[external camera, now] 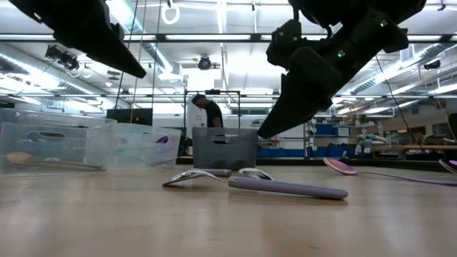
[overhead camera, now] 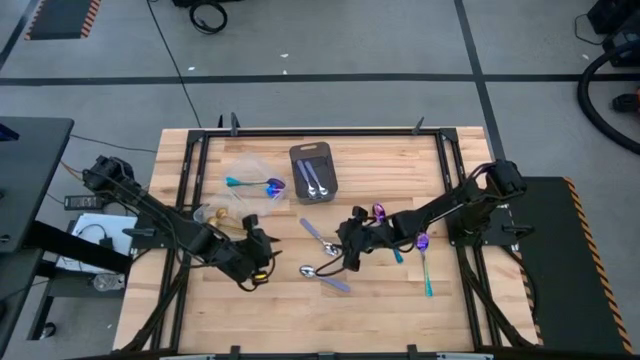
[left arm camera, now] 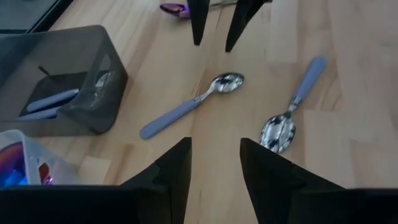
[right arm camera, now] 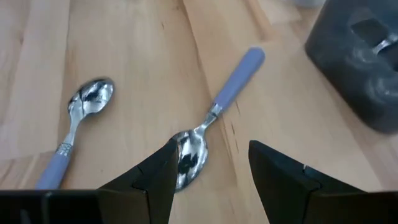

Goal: Sort silverware by color (type)
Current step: Put the blue spoon into the top transparent bin

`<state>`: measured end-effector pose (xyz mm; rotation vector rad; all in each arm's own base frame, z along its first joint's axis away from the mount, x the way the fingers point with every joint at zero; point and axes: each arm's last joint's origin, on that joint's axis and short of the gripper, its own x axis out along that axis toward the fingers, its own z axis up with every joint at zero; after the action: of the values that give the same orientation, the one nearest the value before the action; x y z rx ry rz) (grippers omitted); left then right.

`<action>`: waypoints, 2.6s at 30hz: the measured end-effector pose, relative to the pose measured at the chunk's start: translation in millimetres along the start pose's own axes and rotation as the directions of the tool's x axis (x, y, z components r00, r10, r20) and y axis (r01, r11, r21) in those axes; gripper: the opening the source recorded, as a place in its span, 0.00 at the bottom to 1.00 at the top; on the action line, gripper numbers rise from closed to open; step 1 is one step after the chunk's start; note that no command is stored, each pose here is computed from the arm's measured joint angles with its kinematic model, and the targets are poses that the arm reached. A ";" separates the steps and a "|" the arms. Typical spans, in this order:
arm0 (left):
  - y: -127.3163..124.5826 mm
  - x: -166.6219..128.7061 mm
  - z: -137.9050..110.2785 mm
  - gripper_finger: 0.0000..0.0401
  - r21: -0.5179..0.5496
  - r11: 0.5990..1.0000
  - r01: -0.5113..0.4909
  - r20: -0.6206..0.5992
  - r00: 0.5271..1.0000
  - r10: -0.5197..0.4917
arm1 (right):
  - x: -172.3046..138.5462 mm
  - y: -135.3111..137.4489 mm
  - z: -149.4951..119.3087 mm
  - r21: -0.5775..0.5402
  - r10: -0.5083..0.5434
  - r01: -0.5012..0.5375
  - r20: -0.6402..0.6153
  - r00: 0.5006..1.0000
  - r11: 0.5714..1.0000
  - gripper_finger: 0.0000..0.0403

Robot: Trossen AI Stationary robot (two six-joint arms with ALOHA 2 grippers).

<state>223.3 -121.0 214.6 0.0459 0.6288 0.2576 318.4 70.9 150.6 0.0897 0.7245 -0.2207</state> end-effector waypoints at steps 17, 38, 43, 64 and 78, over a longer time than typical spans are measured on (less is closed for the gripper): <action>4.1 5.2 6.8 0.36 -0.077 0.997 0.006 0.027 1.000 -0.004 | 11.4 5.2 -6.4 0.007 -0.016 0.016 0.001 1.000 1.000 0.51; 4.2 7.0 6.0 0.36 -0.094 0.994 0.057 -0.006 0.998 -0.057 | -16.3 -21.1 3.2 0.015 -0.098 0.111 -0.364 0.926 0.994 0.51; 3.9 6.7 5.5 0.36 -0.101 0.993 0.059 -0.010 0.998 -0.060 | -26.4 -38.0 0.8 -0.001 -0.146 0.164 -0.456 0.878 0.987 0.51; 4.4 6.8 4.5 0.36 -0.112 0.992 0.056 -0.022 0.998 -0.059 | -37.4 -71.1 -33.9 0.180 -0.092 0.313 -0.718 0.690 0.933 0.62; 4.4 6.9 4.5 0.36 -0.059 0.996 0.063 -0.025 0.998 -0.065 | -31.7 -78.1 -48.1 0.220 -0.069 0.309 -0.702 0.708 0.925 0.40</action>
<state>230.4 -114.8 214.8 -0.0340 0.6479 0.2150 246.2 7.9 135.4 0.4328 1.4493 -0.5267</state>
